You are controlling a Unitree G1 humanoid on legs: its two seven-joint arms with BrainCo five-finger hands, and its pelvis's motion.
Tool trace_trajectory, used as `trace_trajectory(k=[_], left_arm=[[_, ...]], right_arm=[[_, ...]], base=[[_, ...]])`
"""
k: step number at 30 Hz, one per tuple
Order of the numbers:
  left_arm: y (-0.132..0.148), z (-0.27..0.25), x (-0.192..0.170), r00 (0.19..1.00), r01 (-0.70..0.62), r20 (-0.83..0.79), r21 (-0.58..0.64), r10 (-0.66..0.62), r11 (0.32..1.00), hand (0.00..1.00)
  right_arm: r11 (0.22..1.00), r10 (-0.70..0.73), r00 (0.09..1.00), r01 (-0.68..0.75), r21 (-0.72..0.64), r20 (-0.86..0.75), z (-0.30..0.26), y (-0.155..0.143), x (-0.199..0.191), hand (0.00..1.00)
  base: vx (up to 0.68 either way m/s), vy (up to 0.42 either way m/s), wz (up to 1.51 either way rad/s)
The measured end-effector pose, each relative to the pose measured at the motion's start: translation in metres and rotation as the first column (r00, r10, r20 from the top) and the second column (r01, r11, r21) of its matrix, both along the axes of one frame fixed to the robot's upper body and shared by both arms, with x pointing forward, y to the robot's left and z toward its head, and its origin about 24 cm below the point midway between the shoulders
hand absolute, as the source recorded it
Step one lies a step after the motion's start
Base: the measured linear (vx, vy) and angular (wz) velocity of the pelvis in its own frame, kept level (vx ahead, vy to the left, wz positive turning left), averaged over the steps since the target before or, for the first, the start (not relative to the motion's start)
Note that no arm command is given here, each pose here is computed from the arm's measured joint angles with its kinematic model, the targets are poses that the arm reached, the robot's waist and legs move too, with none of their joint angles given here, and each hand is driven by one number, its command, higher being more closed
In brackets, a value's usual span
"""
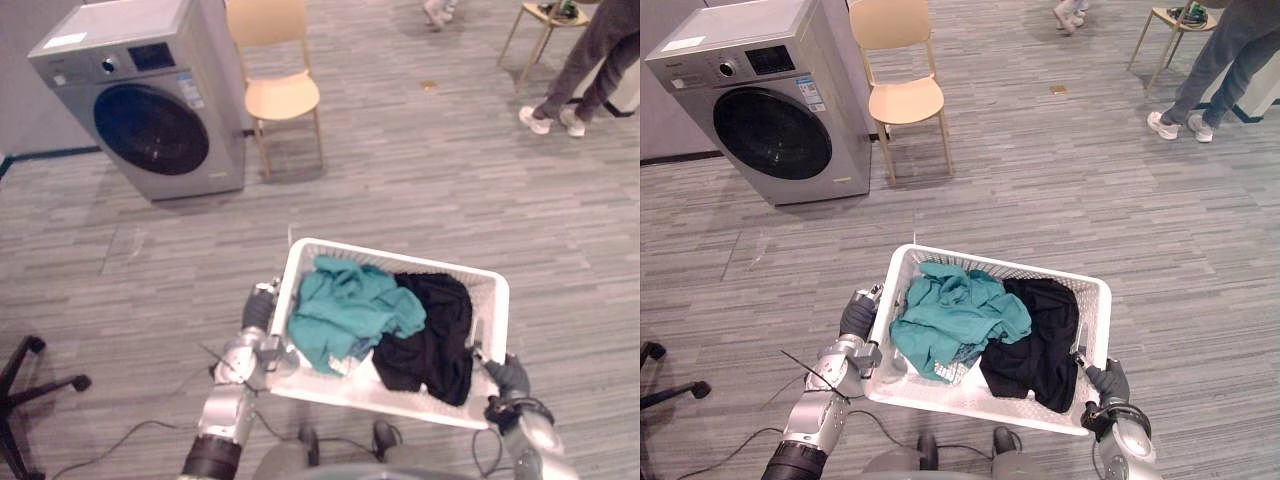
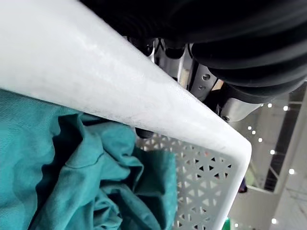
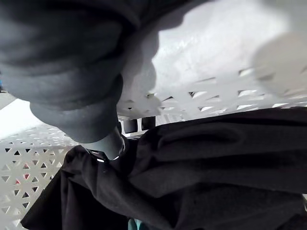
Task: Pick up the laundry basket with both hands and put the clothes into the washing machine.
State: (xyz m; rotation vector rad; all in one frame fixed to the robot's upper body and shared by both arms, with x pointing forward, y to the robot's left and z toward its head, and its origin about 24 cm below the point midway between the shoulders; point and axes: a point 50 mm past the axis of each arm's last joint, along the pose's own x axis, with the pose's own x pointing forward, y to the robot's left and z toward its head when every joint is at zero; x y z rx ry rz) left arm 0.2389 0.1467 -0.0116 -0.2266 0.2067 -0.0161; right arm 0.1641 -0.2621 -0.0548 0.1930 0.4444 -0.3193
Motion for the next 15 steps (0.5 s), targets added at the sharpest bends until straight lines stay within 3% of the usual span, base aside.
trace_trajectory(k=[1, 7, 12, 15], left_arm=[[-0.007, 0.011, 0.003, 0.993, 0.107, 0.050, 0.042, -0.109, 0.993, 1.00], [-0.006, 0.005, 0.002, 0.994, 0.106, 0.025, 0.044, -0.107, 0.993, 1.00], [-0.006, -0.032, -0.011, 0.984, 0.117, -0.140, 0.047, -0.109, 0.992, 1.00], [-0.005, -0.047, -0.018, 0.972, 0.114, -0.209, 0.040, -0.103, 0.993, 1.00]], right_arm=[[1.000, -0.020, 0.996, 0.022, 0.020, -0.092, -0.012, 0.000, -0.020, 1.00], [0.999, -0.032, 0.994, 0.035, 0.032, -0.106, -0.018, 0.000, -0.024, 1.00], [0.980, -0.100, 0.954, 0.143, 0.137, -0.281, -0.058, 0.012, -0.061, 1.00], [0.957, -0.165, 0.937, 0.228, 0.181, -0.307, -0.068, 0.012, -0.074, 1.00]], base=[[0.06, 0.050, -0.03], [0.00, 0.000, -0.01], [0.01, -0.026, -0.12], [0.03, -0.065, -0.10]])
